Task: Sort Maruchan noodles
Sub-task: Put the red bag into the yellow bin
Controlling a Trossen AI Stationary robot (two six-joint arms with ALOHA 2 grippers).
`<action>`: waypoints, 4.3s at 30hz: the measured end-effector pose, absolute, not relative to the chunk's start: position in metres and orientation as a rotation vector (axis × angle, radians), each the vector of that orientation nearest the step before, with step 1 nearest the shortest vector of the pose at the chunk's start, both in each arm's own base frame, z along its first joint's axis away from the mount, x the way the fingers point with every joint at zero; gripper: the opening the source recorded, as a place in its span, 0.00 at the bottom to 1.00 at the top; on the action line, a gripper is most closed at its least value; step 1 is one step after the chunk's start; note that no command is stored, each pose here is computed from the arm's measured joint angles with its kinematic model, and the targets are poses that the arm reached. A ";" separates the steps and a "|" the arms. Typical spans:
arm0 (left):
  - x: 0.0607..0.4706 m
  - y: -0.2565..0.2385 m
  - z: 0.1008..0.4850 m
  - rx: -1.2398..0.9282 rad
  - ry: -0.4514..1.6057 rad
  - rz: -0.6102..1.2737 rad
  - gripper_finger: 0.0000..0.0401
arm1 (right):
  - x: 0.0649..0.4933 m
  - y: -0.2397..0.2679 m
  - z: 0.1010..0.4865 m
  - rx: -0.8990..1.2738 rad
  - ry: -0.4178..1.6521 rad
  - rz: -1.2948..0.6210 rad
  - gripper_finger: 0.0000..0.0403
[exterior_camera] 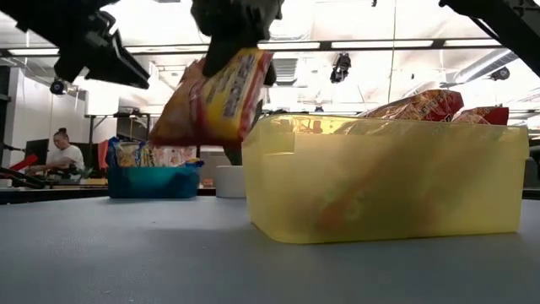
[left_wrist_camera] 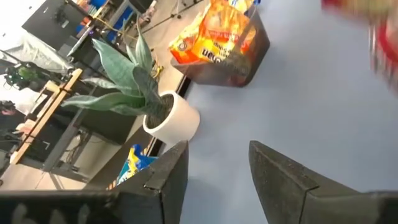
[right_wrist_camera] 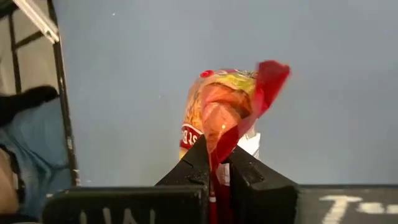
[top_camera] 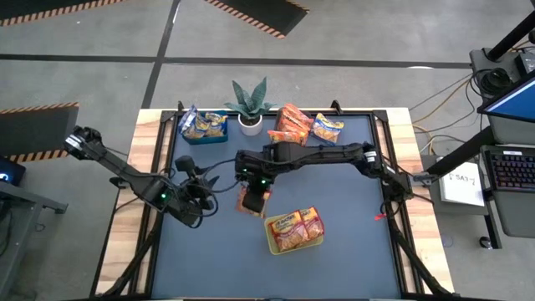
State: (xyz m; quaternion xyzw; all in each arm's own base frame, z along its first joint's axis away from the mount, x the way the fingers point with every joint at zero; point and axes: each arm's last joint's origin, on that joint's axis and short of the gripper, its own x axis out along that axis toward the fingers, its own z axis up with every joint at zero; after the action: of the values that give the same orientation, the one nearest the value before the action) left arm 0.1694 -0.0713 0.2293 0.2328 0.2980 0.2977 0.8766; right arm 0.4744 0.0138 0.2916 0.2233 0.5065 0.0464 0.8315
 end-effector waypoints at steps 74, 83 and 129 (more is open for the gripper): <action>0.167 -0.070 0.220 0.513 0.642 0.619 0.37 | 0.409 0.164 0.284 0.843 1.117 -0.790 0.02; 0.168 -0.070 0.220 0.511 0.641 0.619 0.37 | 0.409 0.162 0.284 0.813 1.125 -0.766 0.09; 0.168 -0.071 0.220 0.505 0.633 0.619 0.37 | 0.437 0.164 0.240 0.749 1.305 -0.548 0.04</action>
State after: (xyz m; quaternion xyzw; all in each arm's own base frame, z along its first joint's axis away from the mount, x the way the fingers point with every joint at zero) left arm 0.1684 -0.0706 0.2202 0.2416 0.3031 0.2961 0.8730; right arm 0.4372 0.1635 0.2401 0.3356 0.5850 -0.2458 0.6962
